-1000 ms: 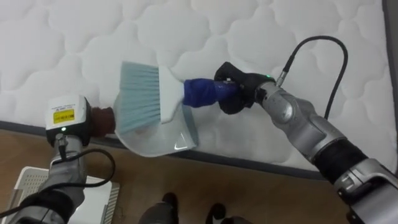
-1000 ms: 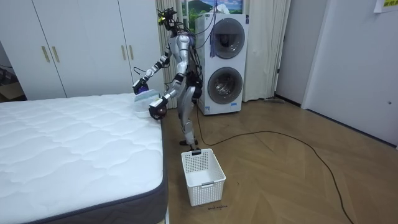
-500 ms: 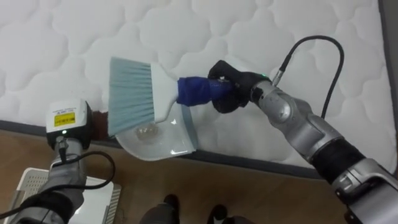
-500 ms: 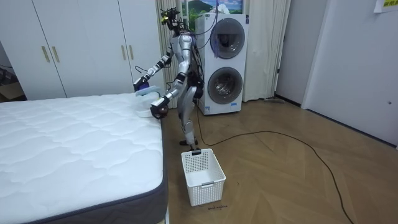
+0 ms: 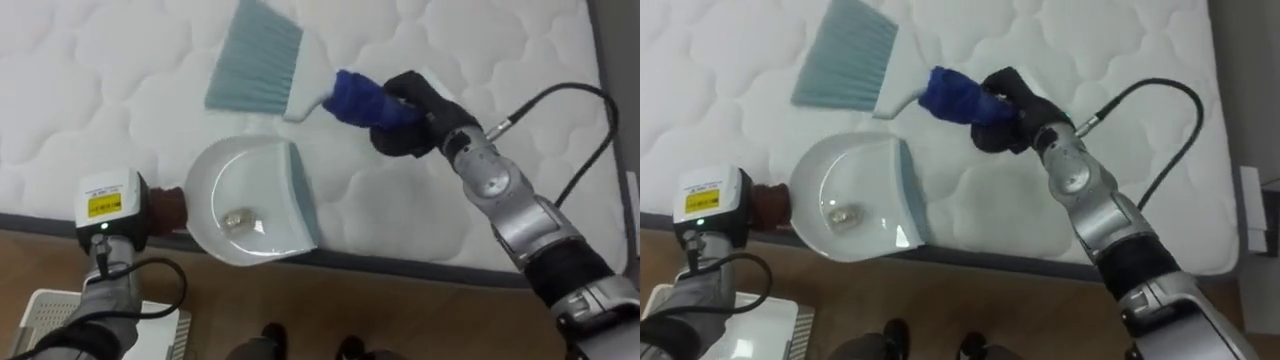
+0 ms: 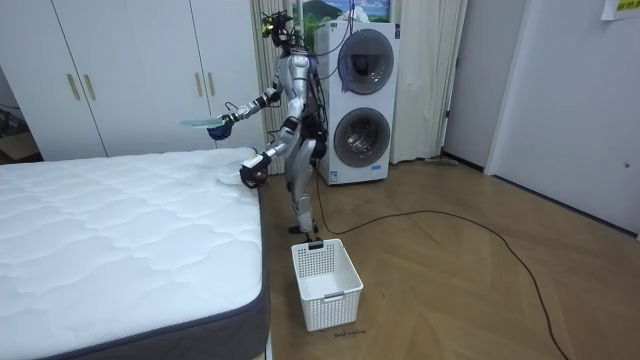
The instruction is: Clean bed
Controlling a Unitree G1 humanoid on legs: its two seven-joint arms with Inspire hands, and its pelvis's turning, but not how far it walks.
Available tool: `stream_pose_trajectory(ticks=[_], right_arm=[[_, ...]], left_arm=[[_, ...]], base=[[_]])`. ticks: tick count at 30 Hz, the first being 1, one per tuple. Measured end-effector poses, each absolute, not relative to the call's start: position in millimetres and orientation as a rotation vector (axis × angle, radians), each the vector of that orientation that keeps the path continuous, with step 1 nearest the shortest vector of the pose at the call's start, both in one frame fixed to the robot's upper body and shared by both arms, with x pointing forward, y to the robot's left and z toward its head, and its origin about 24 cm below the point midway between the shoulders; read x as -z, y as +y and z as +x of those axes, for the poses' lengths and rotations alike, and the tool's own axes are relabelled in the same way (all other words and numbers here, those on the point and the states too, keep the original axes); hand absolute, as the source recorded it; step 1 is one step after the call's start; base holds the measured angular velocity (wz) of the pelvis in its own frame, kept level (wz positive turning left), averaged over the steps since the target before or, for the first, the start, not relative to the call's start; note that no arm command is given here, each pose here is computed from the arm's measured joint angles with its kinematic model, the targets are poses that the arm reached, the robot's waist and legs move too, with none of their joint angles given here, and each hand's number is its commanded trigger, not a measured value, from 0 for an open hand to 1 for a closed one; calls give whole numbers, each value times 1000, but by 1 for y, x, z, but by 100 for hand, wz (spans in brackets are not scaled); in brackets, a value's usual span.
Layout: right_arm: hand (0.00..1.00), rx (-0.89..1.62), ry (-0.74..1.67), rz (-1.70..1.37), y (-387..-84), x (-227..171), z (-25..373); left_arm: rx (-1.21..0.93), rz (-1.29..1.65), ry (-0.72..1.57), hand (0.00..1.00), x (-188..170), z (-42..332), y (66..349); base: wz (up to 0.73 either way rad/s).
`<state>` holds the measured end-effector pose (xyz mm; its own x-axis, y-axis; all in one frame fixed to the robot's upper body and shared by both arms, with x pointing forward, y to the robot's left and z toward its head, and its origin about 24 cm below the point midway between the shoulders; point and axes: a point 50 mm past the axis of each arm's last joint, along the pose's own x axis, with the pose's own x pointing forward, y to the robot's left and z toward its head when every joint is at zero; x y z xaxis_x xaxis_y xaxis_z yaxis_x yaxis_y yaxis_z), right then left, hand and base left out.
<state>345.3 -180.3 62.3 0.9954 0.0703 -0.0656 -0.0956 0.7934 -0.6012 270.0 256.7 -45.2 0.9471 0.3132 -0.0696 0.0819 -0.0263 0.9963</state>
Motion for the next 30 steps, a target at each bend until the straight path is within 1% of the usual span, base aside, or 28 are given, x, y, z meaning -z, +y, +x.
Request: stream_pose_trajectory(ticks=[1,4,8,16,18,21,30], right_arm=[[0,-74,43,-638,-183,-62,345],[0,-5,56,-601,-196,-59,340],[0,105,73,-428,-211,-51,326],[0,297,110,-196,-245,-42,303],[0,347,92,-153,-254,-46,298],[0,366,68,-153,-256,-51,294],[0,410,50,-70,-254,-55,289]], left_arm=[[-188,1587,316,100,47,268,257],[-178,1572,348,100,55,258,258],[-202,1502,396,100,66,242,255],[-277,1426,386,100,66,224,260],[-317,1406,369,100,61,221,263],[-354,1389,343,100,55,214,265],[-328,1340,357,100,58,198,262]], base=[[-6],[0],[-10],[-2],[4],[8],[12]])
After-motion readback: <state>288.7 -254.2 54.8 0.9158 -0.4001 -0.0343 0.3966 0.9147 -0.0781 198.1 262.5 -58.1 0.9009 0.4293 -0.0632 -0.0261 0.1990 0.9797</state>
